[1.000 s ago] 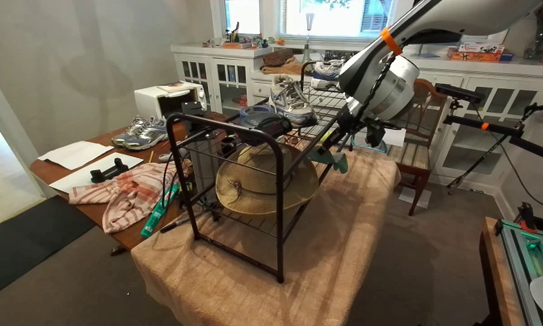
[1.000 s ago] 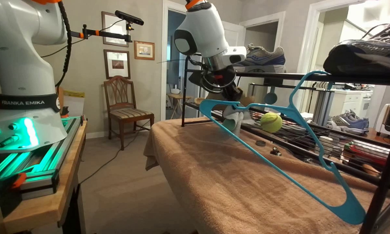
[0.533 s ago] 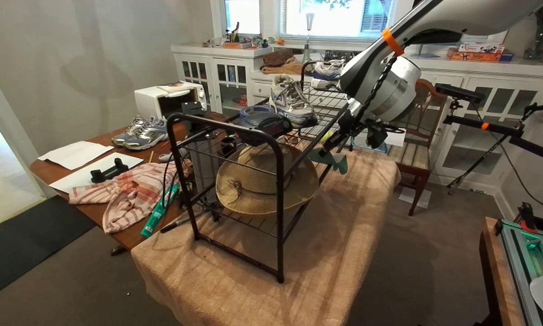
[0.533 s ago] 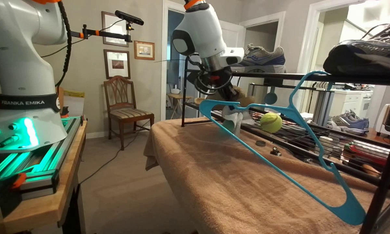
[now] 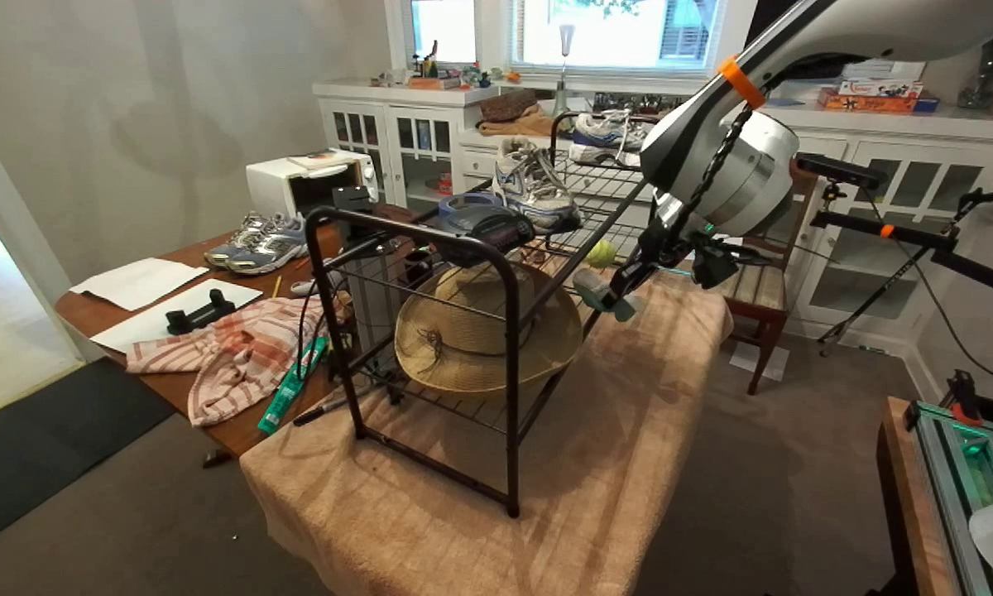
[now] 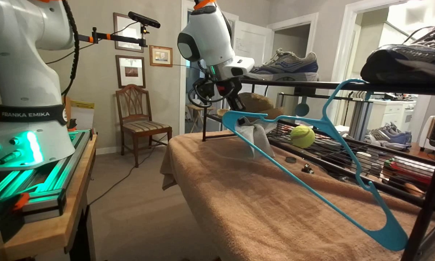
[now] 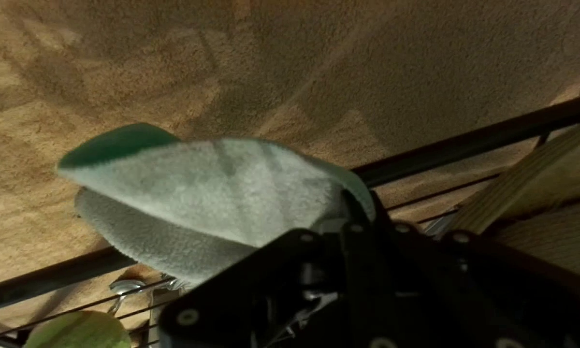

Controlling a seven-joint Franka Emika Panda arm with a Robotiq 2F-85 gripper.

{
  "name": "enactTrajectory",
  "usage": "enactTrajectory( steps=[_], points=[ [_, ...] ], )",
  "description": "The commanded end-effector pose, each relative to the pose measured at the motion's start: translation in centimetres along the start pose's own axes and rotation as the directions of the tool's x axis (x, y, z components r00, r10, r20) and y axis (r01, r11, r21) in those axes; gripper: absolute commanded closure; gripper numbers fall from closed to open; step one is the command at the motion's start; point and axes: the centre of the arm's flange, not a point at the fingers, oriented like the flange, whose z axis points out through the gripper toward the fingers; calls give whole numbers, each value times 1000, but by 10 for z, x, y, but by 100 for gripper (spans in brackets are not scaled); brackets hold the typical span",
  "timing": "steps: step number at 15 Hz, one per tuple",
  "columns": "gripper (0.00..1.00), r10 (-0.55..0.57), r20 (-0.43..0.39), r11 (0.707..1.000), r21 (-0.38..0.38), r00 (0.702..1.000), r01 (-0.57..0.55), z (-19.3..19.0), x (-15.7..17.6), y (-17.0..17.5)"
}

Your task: Move the green cloth to the right

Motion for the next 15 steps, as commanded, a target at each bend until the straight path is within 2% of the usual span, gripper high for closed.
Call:
enactTrajectory(
  steps=[1, 6, 11, 15],
  points=[
    [99, 73, -39, 997, -25, 997, -74, -40, -24, -22],
    [99, 147, -65, 984, -91, 987, -153, -79, -57, -27],
    [99, 223, -130, 966, -107, 966, -237, -126, -80, -21],
    [99, 284, -98, 950, -104, 954, -294, -151, -98, -15]
  ],
)
